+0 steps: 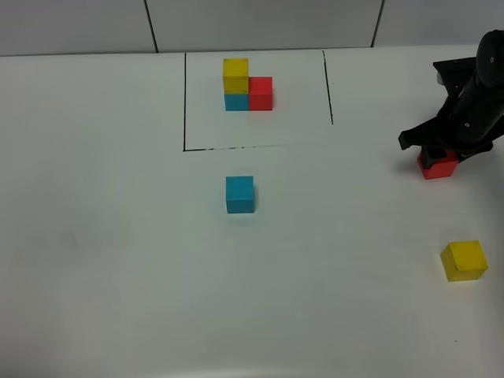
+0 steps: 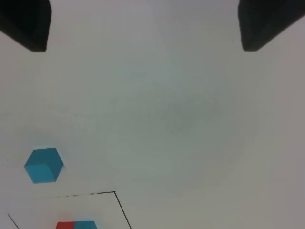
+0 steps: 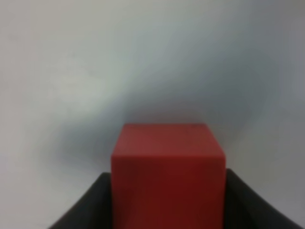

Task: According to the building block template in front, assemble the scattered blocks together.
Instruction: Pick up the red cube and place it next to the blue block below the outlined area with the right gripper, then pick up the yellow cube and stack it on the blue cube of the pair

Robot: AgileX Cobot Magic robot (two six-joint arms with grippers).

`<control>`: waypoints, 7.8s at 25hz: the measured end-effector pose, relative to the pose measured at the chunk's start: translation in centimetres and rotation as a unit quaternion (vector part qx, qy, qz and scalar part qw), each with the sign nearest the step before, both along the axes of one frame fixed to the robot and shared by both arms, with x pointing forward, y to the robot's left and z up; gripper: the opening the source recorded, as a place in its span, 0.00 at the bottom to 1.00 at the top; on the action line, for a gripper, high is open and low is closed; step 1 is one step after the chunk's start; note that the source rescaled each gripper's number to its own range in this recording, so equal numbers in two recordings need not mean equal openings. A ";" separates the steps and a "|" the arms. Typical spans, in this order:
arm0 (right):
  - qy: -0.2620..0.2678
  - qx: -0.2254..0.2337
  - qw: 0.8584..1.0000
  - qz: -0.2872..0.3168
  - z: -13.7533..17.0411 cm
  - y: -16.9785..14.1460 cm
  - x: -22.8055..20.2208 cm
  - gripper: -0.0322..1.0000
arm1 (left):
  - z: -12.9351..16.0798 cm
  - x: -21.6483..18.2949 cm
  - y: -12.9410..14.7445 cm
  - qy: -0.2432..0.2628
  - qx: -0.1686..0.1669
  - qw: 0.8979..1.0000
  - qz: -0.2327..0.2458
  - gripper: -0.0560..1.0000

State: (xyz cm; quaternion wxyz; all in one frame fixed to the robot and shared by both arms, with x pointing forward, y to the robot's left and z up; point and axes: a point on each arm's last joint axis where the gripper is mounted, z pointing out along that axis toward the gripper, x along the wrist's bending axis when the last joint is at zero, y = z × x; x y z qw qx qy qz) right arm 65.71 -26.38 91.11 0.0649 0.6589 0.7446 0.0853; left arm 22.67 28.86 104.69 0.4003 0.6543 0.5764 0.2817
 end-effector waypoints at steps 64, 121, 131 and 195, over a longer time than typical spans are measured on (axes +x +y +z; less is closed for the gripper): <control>0.008 -0.060 0.754 0.654 -0.2 23.7 -4.0 0.04 | 0.0 0.0 0.0 0.000 0.000 1.000 0.000 0.77; -0.049 -0.086 0.791 0.604 5.0 23.1 -4.0 0.94 | 0.0 0.0 0.0 0.000 0.000 1.000 0.000 0.77; -0.015 -0.072 0.928 0.366 6.5 11.7 -7.0 0.98 | 0.0 0.0 0.0 0.000 0.000 1.000 0.000 0.77; -0.041 -0.073 0.803 0.591 9.5 27.9 -7.7 0.04 | 0.0 0.0 0.0 0.000 0.000 1.000 0.000 0.77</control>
